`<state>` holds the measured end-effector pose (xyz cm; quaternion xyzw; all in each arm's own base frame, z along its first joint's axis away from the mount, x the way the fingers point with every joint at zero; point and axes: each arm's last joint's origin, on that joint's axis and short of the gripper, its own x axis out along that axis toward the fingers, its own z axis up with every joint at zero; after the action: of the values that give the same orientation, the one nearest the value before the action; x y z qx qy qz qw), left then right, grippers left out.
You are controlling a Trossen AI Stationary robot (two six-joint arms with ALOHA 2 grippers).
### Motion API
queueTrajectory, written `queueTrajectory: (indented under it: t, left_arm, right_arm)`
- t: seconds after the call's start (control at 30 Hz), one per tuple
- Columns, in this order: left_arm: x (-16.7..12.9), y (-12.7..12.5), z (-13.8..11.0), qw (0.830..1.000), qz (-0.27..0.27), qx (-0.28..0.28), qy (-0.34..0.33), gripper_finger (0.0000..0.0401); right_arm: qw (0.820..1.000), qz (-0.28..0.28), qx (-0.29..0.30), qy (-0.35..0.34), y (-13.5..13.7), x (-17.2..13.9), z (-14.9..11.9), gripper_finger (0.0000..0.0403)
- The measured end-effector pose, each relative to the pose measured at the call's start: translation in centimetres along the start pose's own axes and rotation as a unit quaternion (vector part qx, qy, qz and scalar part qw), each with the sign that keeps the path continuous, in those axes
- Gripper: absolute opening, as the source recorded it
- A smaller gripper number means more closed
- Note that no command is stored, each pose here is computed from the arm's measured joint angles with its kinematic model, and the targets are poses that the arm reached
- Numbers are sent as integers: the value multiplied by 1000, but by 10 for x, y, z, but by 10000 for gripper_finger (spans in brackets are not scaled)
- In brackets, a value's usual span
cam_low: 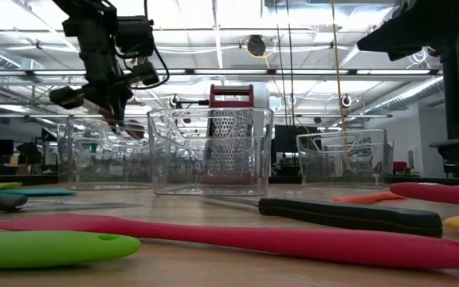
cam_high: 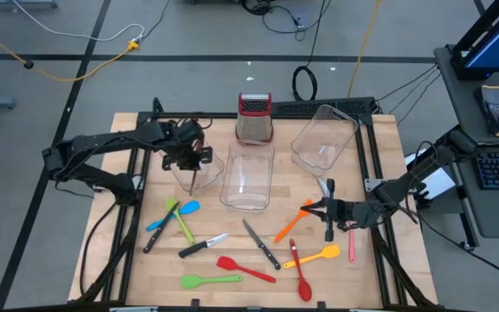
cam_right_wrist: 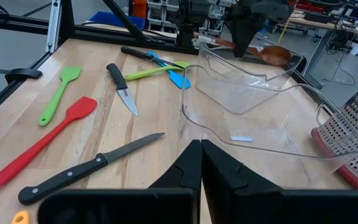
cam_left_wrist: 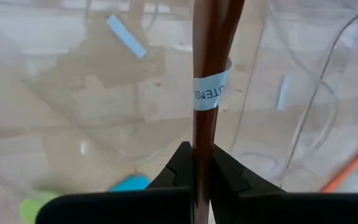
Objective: Pick & Place Kitchen Items
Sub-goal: Put the brown ladle into the left transparent bin
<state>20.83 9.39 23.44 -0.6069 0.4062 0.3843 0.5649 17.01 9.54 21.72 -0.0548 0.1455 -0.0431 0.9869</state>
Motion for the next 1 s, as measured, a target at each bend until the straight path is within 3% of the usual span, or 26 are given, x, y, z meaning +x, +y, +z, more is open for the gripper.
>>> queueTrajectory:
  t: [0.1, 0.27, 1.0]
  left_arm:
    - [-6, 3, -3, 1000, 0, -7, 5, 9]
    - [-10, 15, -2, 998, 44, -36, 1, 9]
    - [-12, 18, 13, 996, 50, -48, -50, 9]
  right_arm:
    - [1000, 0, 0, 0, 0, 0, 0, 0]
    - [1000, 0, 0, 0, 0, 0, 0, 0]
    - [1000, 0, 7, 0, 0, 0, 0, 0]
